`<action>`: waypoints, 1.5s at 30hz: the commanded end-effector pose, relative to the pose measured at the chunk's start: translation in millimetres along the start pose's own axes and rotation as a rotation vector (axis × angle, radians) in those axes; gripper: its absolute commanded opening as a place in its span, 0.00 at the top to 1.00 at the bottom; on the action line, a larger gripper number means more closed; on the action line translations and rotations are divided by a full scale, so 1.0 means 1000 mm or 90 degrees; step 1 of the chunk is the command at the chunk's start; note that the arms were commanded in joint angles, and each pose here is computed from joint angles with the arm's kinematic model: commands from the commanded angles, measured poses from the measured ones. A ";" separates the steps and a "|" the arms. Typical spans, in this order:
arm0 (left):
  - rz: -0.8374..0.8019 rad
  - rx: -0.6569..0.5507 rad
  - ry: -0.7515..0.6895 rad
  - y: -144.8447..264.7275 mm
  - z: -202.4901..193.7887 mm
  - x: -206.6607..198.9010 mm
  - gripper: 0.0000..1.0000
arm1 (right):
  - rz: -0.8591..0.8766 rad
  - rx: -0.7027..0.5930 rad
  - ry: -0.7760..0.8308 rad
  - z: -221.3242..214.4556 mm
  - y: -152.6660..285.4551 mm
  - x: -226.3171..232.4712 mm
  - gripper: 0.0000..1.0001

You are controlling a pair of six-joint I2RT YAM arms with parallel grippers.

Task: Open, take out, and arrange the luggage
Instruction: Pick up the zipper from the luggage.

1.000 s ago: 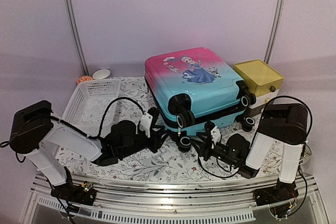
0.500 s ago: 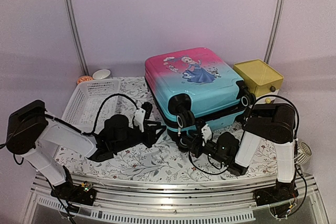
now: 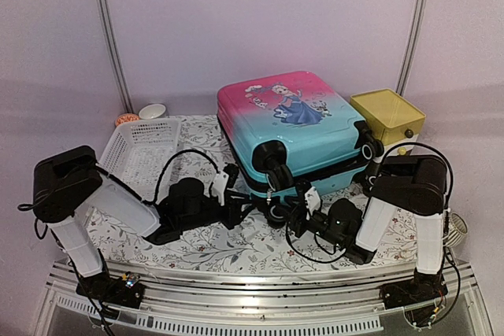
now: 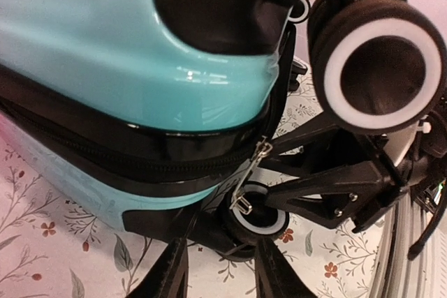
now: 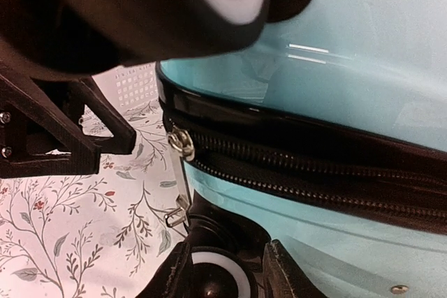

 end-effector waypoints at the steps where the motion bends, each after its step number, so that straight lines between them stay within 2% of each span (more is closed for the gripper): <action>1: -0.019 -0.048 0.006 -0.012 0.003 -0.008 0.64 | -0.048 -0.170 -0.004 0.053 0.019 -0.015 0.65; 8: 0.010 -0.087 -0.018 -0.025 -0.006 -0.020 0.54 | -0.071 -0.164 -0.010 0.056 0.034 -0.021 0.68; 11: 0.054 -0.106 -0.015 -0.030 -0.014 -0.020 0.48 | -0.085 -0.162 -0.004 0.058 0.039 -0.025 0.69; 18: 0.161 -0.165 -0.042 -0.032 -0.023 -0.026 0.45 | -0.138 -0.167 -0.010 0.067 0.053 -0.036 0.69; 27: 0.267 -0.173 -0.049 -0.056 -0.033 -0.022 0.34 | -0.181 -0.175 0.016 0.078 0.073 -0.046 0.69; 34: 0.322 -0.195 -0.028 -0.067 -0.028 -0.022 0.39 | -0.191 -0.175 0.015 0.079 0.082 -0.051 0.69; 45: 0.319 -0.230 -0.044 -0.070 -0.014 -0.036 0.47 | -0.186 -0.174 0.013 0.078 0.084 -0.051 0.70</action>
Point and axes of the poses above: each gripper's point midway between its finger pads, its own y axis back along the fingers, its own x axis along the line the jaws close on, z = x × y, the point moved 7 cm from there along y, back along the fingers, and after that the axes turned 15 degrees about y, right-handed, at the moved point
